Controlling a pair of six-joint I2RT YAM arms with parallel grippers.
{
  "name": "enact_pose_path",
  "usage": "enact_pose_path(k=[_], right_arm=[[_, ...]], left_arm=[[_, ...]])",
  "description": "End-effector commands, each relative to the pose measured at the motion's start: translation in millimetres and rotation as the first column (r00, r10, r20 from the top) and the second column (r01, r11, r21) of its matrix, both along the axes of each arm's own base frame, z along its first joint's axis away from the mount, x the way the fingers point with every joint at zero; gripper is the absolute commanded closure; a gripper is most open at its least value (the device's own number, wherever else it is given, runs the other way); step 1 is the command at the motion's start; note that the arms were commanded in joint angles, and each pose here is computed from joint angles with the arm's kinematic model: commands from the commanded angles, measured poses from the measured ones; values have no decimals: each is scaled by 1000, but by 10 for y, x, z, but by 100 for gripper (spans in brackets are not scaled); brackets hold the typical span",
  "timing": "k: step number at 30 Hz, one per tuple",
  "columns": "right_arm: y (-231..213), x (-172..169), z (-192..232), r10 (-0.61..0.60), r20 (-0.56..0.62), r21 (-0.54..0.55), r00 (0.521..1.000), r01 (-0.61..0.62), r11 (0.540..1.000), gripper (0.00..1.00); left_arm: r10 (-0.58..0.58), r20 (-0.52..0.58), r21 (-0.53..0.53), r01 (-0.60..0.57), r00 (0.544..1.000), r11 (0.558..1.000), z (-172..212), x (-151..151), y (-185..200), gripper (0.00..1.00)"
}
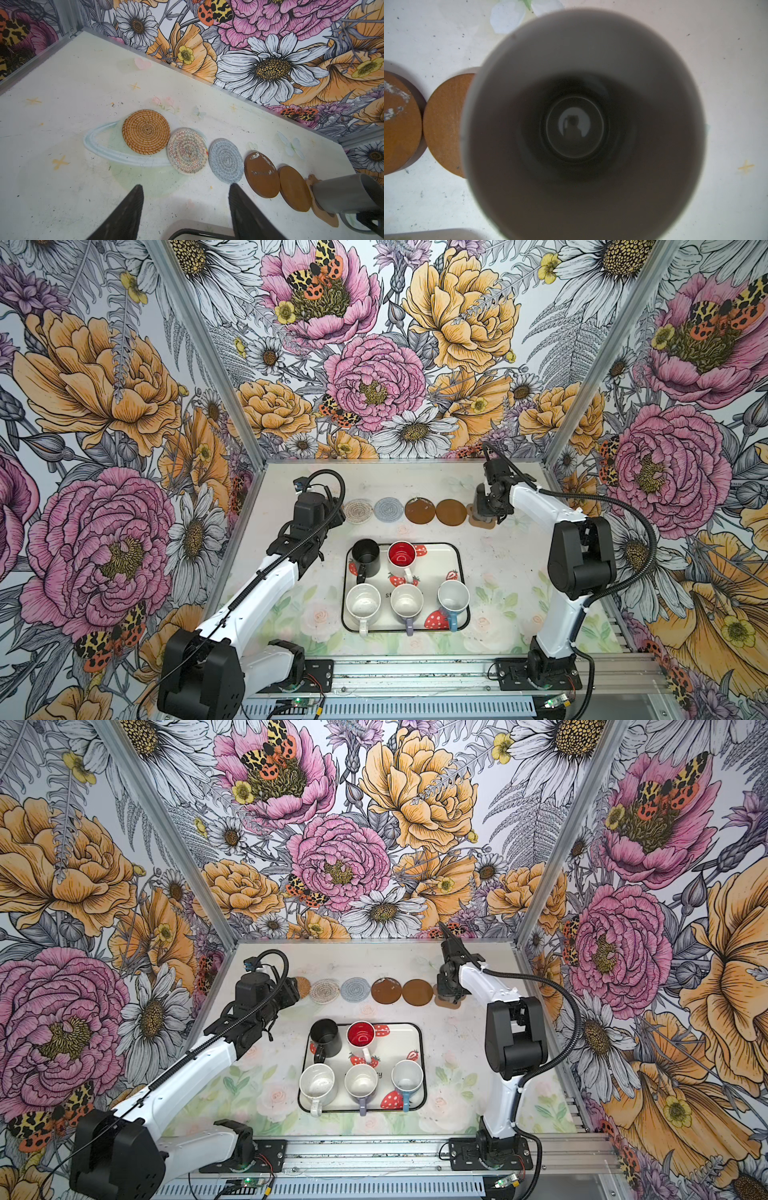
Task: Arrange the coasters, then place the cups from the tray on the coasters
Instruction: 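Lower the grey mug onto the paw-shaped coaster and open the right gripper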
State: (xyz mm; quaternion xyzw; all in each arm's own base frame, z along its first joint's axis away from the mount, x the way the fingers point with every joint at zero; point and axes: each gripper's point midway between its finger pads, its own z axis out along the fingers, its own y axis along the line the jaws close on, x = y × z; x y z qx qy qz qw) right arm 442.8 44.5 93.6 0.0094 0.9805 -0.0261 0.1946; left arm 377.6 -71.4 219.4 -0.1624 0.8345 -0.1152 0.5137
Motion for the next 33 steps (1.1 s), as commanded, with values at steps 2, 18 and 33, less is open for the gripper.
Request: enact_pose_path(k=[2, 18, 33], right_arm=[[-68, 240, 233, -35, 114, -9, 993, 36, 999, 100], [-61, 167, 155, -36, 89, 3, 995, 36, 999, 100], [-58, 146, 138, -38, 83, 7, 996, 38, 999, 72]], left_arm=[[12, 12, -8, -12, 1000, 1000, 24, -21, 52, 33], [12, 11, -10, -12, 1000, 1000, 18, -20, 61, 33], [14, 11, -11, -14, 1000, 1000, 13, -22, 73, 33]])
